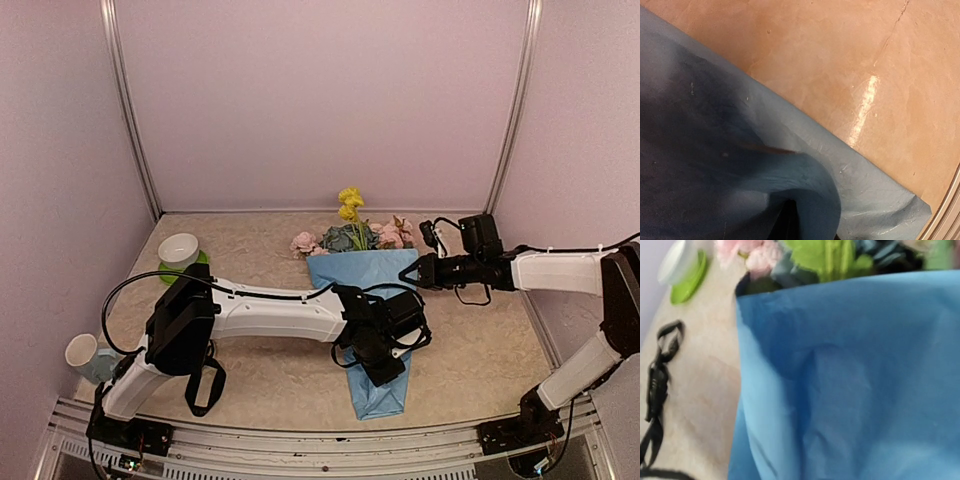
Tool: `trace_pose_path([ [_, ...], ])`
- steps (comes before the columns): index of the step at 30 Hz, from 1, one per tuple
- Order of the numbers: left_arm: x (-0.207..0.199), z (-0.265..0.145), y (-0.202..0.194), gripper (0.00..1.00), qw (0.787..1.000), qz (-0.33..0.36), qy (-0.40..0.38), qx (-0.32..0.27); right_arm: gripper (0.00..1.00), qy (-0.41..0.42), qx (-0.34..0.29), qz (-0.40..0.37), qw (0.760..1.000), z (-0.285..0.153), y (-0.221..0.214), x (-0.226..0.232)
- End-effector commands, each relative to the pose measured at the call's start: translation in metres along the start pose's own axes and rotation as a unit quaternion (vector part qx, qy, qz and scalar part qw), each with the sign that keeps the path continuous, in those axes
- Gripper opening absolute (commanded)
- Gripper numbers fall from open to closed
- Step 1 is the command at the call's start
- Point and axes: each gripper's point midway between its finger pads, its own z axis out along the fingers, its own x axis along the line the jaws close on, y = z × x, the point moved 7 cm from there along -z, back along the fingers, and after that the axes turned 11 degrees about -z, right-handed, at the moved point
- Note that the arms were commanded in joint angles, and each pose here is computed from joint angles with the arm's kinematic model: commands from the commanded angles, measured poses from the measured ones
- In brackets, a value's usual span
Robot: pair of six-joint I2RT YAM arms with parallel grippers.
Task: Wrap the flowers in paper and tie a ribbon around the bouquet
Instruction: Fold the 2/3-folded wrapping paper at the center of the board, then adjust the folded bouquet at the center of the board.
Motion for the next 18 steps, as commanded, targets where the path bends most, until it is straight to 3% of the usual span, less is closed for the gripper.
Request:
trace_pose_path([
  [1,0.001,0.012,-0.019,0.13,0.999,0.004,0.009,0.036,0.00,-0.045,-0.011,-0.001,0.999,0.010,0.008,-0.005],
  [7,-0.002,-0.001,-0.015,0.25,1.000,0.003,-0.005,0.024,0.00,-0.093,-0.042,0.026,0.995,0.000,0.006,-0.032],
  [11,-0.024,-0.042,-0.001,0.34,0.996,0.041,-0.076,-0.032,0.00,-0.102,-0.030,0.040,0.994,0.014,-0.009,-0.052],
  [14,-0.053,-0.076,0.002,0.40,0.978,0.089,-0.171,-0.077,0.00,-0.092,-0.030,0.057,0.994,0.024,-0.017,-0.063],
  [18,-0.080,-0.112,0.001,0.41,0.948,0.134,-0.274,-0.092,0.00,-0.085,-0.025,0.067,0.994,0.039,-0.020,-0.073],
])
